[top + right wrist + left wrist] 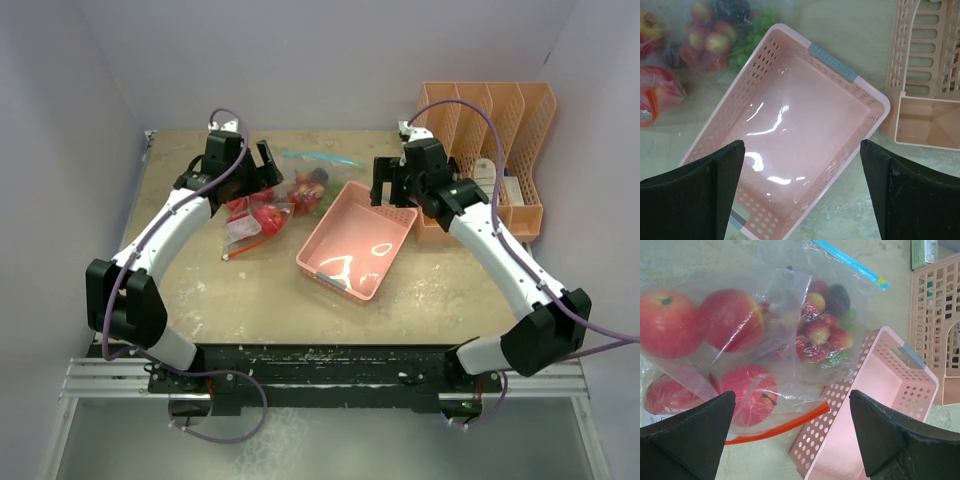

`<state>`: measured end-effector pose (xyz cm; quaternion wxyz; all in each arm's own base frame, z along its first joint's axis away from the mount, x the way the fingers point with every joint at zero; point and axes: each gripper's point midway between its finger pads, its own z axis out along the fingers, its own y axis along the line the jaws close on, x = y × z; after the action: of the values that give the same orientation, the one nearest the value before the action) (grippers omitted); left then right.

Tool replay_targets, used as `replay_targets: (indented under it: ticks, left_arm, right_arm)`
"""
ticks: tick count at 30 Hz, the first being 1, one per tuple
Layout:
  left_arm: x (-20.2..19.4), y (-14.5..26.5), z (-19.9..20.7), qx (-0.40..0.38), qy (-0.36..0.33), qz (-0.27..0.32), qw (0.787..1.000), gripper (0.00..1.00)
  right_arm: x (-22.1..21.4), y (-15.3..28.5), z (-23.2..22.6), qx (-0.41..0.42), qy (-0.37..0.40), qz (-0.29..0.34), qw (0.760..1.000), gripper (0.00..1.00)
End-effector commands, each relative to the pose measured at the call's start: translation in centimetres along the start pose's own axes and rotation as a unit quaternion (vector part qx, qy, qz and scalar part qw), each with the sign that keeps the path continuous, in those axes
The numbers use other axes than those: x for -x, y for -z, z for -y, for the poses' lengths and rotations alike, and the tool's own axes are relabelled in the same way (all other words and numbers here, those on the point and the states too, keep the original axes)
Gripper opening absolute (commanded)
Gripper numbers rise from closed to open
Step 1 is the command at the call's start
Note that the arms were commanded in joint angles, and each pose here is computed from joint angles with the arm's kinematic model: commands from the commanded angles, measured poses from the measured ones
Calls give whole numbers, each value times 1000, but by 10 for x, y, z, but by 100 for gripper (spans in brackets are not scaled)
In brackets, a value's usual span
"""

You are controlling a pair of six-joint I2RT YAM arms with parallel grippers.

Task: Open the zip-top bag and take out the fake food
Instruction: Pick up the bin from the center of the board.

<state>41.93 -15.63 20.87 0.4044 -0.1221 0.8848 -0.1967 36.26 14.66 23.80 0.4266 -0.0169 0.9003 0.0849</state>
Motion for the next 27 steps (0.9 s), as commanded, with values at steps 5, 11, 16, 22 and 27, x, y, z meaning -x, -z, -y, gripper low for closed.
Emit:
replay_targets:
  ticks: [5, 11, 16, 22, 27]
  left_arm:
    - [27, -6, 25, -45, -20, 24, 998, 99]
    - [25, -15, 24, -38, -35, 12, 999, 99]
    - [25, -13, 22, -20, -69, 15, 997, 99]
    - [-14, -15, 30, -8, -111, -9, 994, 99]
    - [-57, 5, 46, -73, -95, 20, 993, 99]
  right_arm:
    - [26, 6, -2, -10, 0, 24, 1000, 99]
    - [44, 14, 7, -28, 22, 70, 997, 100]
    - [61, 22, 13, -46, 13, 102, 994, 100]
    - [96, 43, 5, -18, -34, 192, 981, 100]
    - [90, 29, -13, 43, -84, 239, 967, 99]
